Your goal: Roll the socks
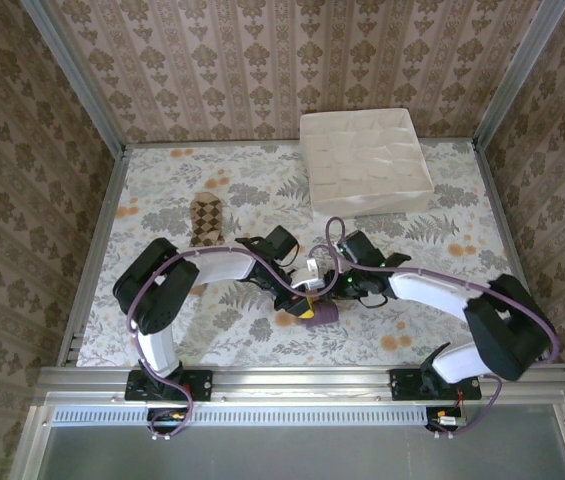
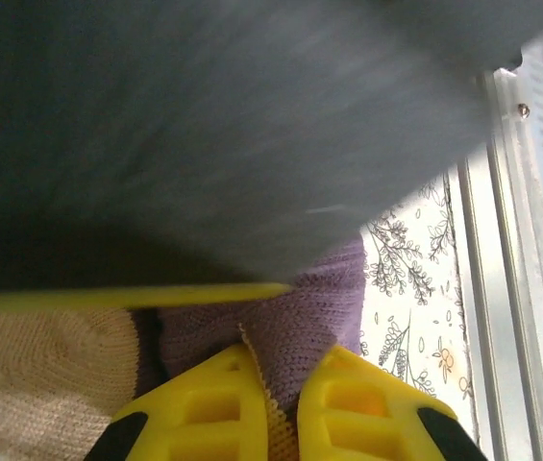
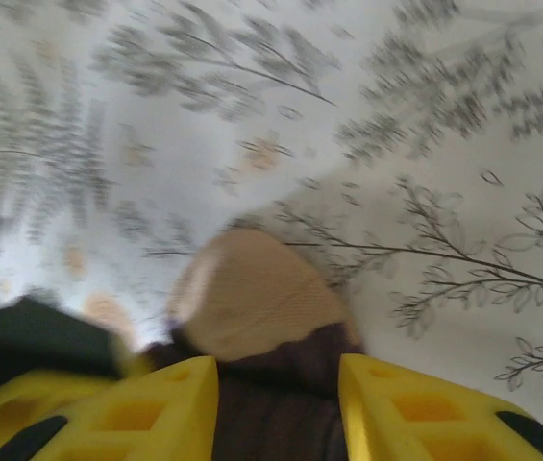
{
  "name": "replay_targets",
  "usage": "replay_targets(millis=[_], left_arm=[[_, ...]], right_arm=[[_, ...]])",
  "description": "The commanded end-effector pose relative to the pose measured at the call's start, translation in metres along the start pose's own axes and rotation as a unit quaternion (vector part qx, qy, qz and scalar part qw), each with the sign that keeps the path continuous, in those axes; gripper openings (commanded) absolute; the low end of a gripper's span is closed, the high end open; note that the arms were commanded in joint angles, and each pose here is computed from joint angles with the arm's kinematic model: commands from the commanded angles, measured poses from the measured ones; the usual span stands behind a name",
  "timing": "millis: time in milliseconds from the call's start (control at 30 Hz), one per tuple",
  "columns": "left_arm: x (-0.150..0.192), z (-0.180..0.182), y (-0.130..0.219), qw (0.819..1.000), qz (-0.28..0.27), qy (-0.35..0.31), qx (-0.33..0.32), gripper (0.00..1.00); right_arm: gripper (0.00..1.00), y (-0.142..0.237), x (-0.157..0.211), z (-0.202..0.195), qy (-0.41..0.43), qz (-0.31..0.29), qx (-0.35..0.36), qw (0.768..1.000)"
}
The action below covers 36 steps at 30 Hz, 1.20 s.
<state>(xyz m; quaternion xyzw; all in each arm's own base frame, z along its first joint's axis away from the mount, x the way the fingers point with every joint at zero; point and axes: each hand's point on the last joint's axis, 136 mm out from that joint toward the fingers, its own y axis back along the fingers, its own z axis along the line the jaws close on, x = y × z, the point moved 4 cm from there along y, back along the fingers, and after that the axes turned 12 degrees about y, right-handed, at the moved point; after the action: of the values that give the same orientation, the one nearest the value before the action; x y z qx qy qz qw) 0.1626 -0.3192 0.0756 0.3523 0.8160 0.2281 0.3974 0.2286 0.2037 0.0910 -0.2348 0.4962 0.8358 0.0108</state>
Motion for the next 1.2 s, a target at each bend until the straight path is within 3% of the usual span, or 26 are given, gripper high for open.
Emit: replay_targets(millis=[0,467,733,967,1167], left_arm=[[0.032,0.026,-0.009,0.994,0.053,0.076,-0.062,0.0],[0.03,0.033,-0.01,0.992,0.04,0.09,-0.078,0.01],[0.032,0.038,-0.009,0.99,0.041,0.093,-0.102,0.02],[0.028,0.032,-0.002,0.992,0.013,0.06,-0.114,0.17],[0.009,0.008,0.024,0.983,-0.07,-0.056,-0.161,0.32]], right_arm=[[0.42,0.019,-0.003,0.01,0.006,-0.026,-0.02,0.999],[0.49,0.008,0.028,0.012,-0.019,-0.001,-0.041,0.999],[0.43,-0.011,0.038,0.007,-0.034,0.047,-0.023,0.998],[0.29,-0.027,0.054,-0.008,-0.053,0.092,0.016,0.994],[0.24,-0.029,0.056,-0.015,-0.058,0.113,0.047,0.991]])
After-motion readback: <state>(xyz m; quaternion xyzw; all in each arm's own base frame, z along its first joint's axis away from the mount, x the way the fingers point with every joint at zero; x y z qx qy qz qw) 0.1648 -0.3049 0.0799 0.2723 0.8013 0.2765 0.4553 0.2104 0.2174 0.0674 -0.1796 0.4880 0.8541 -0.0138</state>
